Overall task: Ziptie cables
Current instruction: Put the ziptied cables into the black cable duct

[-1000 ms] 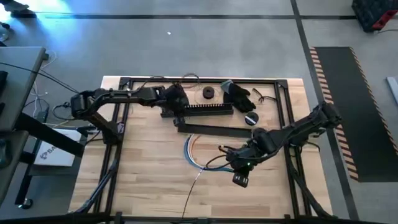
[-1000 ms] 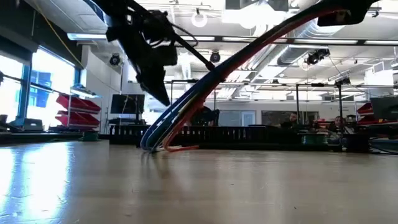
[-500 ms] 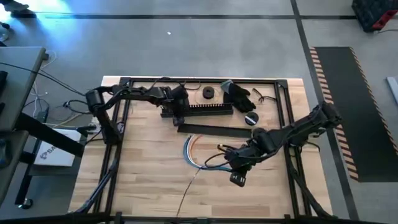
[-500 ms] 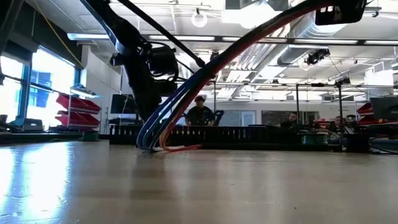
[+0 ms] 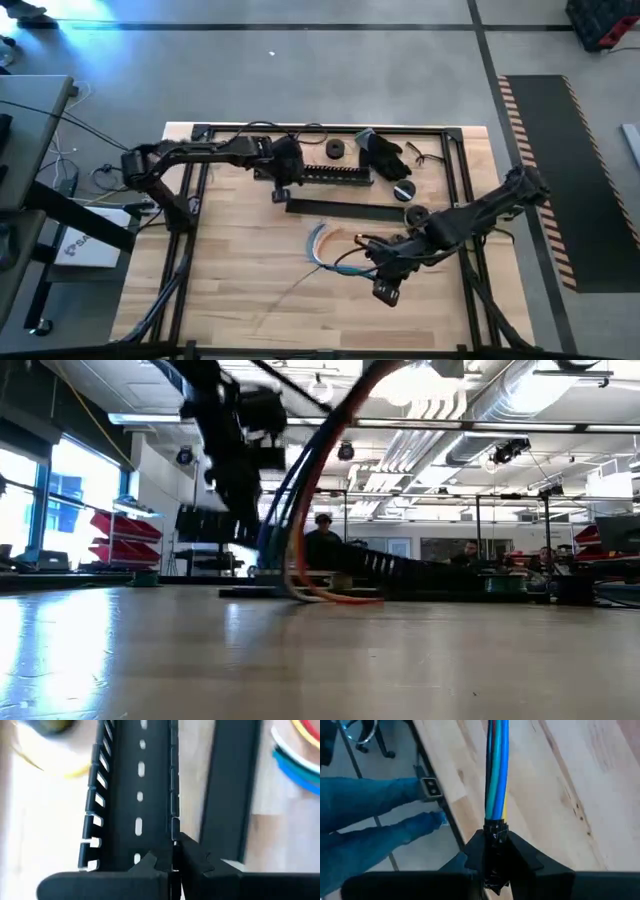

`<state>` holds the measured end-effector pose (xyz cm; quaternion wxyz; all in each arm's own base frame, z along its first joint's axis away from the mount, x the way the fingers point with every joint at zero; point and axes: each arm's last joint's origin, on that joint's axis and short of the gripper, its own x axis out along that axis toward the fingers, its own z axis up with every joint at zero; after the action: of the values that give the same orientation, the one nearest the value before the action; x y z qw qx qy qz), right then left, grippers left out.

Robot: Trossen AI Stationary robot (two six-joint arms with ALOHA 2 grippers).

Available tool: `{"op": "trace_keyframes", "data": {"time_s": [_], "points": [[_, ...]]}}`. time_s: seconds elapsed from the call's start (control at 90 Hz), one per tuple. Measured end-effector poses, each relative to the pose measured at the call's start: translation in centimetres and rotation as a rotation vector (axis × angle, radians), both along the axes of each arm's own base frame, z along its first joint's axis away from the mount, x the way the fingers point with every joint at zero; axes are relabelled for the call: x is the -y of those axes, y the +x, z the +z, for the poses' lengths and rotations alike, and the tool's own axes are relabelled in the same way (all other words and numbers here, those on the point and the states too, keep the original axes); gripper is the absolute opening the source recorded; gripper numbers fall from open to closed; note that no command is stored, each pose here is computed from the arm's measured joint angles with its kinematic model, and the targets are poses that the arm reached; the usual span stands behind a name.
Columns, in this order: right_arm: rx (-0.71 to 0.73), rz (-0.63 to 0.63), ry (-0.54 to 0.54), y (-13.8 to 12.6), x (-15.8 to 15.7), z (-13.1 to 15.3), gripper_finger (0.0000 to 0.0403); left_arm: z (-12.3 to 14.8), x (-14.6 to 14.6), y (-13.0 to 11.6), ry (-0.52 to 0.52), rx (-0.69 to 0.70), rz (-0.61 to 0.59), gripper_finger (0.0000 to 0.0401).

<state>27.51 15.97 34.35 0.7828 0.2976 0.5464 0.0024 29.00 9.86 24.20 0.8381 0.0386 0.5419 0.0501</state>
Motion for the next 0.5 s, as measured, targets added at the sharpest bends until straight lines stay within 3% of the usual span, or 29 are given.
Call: {"op": "trace_keyframes", "data": {"time_s": [0.122,0.222,0.367,0.5], "points": [[0.078,0.068,0.008,-0.8,-0.2,4.1,0.0031,3.6,2.6,-1.4,-0.036,0.041,0.004,0.0],[0.161,0.105,0.019,-1.8,0.3,7.8,0.0031,5.0,5.4,-2.4,-0.114,0.063,-0.019,0.0],[0.35,0.084,-0.005,-3.3,1.5,12.7,0.0031,5.3,9.9,-2.4,-0.174,0.07,-0.086,0.0],[0.501,0.046,-0.059,-4.4,2.6,15.8,0.0031,4.3,13.6,-0.5,-0.183,0.113,-0.119,0.0]]}}
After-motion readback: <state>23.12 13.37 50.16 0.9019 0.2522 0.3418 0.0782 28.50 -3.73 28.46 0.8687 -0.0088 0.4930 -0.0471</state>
